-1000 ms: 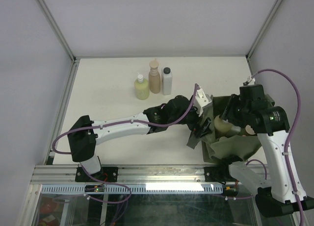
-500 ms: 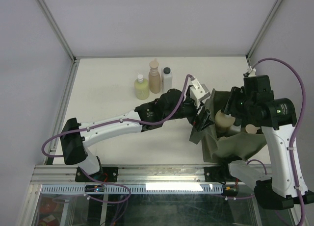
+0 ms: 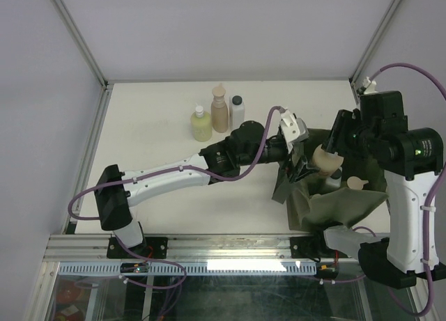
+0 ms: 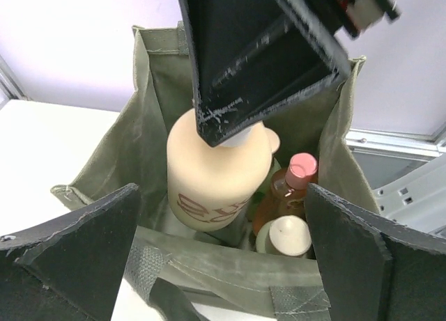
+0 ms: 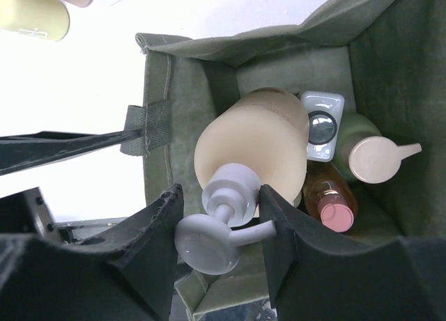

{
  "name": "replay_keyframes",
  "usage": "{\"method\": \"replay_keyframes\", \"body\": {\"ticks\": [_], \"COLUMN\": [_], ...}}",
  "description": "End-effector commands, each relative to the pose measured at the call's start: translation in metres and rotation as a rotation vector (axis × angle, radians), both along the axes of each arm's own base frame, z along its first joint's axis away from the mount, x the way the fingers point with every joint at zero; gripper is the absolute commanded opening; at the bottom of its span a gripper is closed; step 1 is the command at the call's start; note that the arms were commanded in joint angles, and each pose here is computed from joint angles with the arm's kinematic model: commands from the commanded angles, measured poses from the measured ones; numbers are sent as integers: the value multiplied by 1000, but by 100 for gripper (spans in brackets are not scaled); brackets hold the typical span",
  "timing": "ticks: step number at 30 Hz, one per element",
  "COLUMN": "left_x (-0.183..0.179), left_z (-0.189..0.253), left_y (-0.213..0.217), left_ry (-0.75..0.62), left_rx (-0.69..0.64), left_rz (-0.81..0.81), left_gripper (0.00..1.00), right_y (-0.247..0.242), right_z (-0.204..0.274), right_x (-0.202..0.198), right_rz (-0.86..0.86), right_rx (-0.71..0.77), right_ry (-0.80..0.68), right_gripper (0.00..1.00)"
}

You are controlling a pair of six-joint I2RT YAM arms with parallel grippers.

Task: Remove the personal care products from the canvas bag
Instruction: Take out the care product from the canvas bag.

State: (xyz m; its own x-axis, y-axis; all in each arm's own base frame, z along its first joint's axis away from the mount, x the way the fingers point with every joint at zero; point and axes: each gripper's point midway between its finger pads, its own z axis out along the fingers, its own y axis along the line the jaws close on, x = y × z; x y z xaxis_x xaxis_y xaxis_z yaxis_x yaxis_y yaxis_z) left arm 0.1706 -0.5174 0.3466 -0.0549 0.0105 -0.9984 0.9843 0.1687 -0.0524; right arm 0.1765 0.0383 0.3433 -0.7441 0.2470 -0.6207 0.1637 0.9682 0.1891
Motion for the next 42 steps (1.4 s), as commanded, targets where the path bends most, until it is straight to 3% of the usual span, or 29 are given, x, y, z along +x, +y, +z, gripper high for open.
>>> {"method": "replay_keyframes", "body": {"ticks": [1, 9, 17, 32, 35, 38, 42], "left_x": [2, 16, 31, 26, 26, 28, 29], "left_z": [23, 2, -13, -14, -14, -10, -13], "left_y": [-10, -43, -69, -86, -89, -86, -81], "left_ry": [-197, -263, -244, -219, -224, -231, -234], "left_rx": [-117, -143, -158, -212, -196, -190, -177], "left_rz": [-36, -40, -12, -67, -71, -58, -44], "left_gripper": [99, 99, 99, 99, 90, 70, 70], "right_y": [5, 14, 16, 22, 23, 23, 22], "right_z": [42, 48, 46, 50, 51, 52, 52], "right_x": [16, 18, 16, 17, 16, 16, 17], "right_rz": [20, 47, 59, 93, 98, 107, 108], "right_rx": [32, 74, 82, 99, 101, 95, 92], "right_ry": [-169, -176, -168, -169, -173, -179, -180], "right_gripper": [0, 0, 0, 0, 0, 0, 0]}}
